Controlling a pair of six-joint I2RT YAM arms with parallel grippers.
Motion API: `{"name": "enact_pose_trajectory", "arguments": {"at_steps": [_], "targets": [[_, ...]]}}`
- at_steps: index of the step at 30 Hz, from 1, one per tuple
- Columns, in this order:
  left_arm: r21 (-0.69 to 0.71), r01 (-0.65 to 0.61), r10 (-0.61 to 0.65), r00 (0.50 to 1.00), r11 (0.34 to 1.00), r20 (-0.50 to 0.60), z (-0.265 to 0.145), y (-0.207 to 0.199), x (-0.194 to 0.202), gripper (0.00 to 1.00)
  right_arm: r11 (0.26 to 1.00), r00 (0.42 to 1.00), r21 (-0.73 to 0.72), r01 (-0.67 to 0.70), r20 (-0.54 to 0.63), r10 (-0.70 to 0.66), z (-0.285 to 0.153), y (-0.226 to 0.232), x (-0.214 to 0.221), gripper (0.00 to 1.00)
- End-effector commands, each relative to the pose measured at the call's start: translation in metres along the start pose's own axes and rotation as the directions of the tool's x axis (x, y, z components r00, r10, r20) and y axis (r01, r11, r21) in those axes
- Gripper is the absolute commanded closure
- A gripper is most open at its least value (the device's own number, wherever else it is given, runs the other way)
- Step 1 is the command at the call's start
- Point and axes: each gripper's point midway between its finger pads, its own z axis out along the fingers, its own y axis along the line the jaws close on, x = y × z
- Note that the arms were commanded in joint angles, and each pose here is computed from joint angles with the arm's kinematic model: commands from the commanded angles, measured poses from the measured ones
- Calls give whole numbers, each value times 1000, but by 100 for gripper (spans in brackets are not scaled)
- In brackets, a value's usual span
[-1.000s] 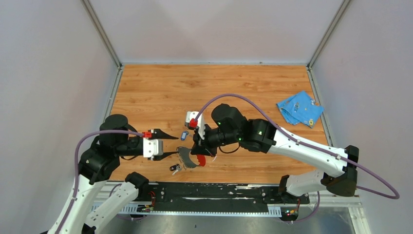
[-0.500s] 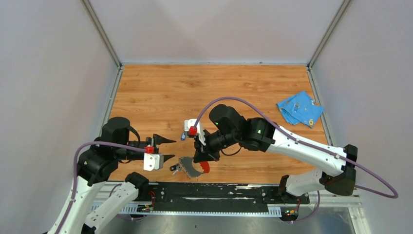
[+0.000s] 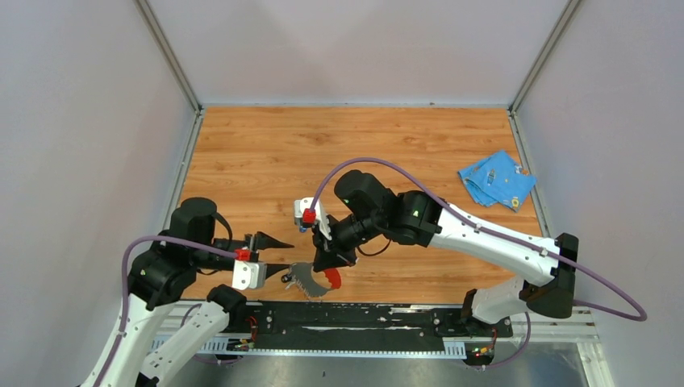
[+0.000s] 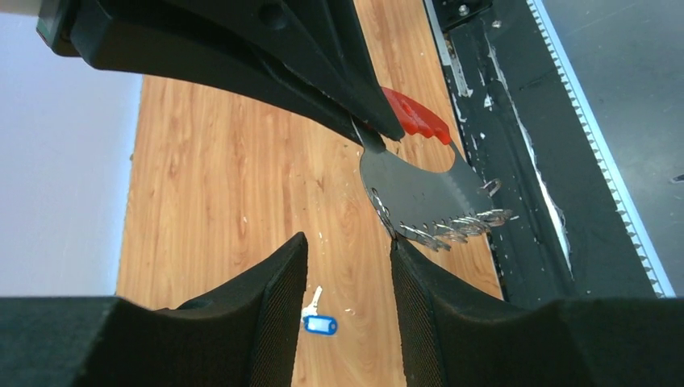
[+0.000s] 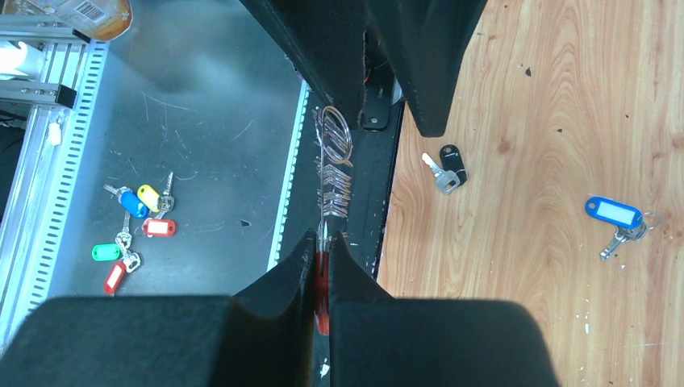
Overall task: Put the keys on the keyring
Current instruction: Adjust the keyring.
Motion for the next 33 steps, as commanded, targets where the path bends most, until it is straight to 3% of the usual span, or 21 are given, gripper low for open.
{"name": "enact_pose_trajectory", "arguments": {"at_steps": [1, 12, 18, 26, 33], "targets": [[23, 17, -18, 999, 1000, 37, 1, -7, -7, 55, 999, 999, -32, 40, 34, -39, 2, 7, -15, 100], [30, 83, -86, 993, 996, 80, -4, -15, -22, 71, 999, 998, -28, 43, 44, -42, 4, 5, -16, 100], [7, 62, -63, 996, 998, 56, -5, -12, -18, 78, 998, 998, -45, 43, 48, -41, 4, 8, -17, 100], [21, 67, -68, 995, 998, 74, -5, -11, -23, 98, 998, 998, -48, 45, 50, -42, 4, 8, -18, 100], [19, 51, -52, 996, 999, 78, -5, -11, -24, 100, 998, 997, -41, 50, 54, -48, 3, 7, -20, 100]]}}
